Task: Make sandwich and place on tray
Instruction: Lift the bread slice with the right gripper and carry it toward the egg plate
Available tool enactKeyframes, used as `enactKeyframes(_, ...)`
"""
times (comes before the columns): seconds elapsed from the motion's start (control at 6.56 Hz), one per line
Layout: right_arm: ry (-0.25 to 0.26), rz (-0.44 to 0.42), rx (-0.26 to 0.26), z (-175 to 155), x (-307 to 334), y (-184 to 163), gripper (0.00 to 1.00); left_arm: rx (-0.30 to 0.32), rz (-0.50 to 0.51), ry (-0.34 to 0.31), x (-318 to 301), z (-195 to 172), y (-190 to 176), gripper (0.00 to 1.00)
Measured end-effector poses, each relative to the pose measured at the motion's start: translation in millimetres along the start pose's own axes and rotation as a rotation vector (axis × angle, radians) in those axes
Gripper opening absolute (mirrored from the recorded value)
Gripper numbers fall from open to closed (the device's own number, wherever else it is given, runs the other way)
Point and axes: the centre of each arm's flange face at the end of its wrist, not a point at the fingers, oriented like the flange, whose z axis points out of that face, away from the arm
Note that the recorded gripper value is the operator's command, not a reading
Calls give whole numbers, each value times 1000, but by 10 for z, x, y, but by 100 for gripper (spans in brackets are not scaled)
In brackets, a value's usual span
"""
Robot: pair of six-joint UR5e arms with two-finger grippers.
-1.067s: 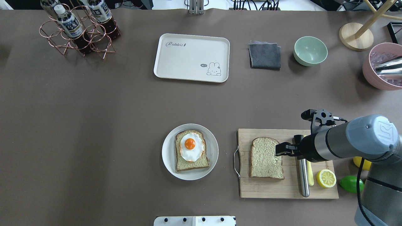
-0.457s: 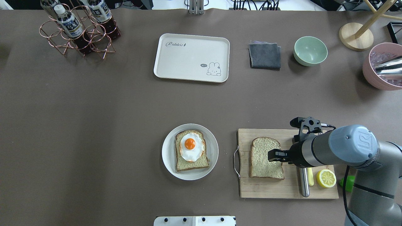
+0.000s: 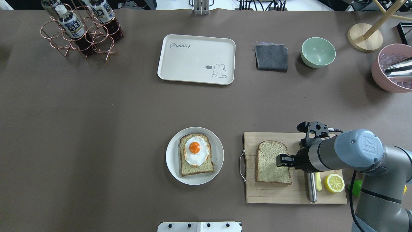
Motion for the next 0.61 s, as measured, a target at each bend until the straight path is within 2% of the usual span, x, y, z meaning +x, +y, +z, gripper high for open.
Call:
enactKeyframes(0.15, 0, 5, -1, 6, -3, 1, 0, 1, 1, 0, 4, -3, -4, 98)
enactKeyframes(0.61, -9, 17, -12, -16, -25, 13, 0, 6, 5, 0, 16, -17, -30, 98)
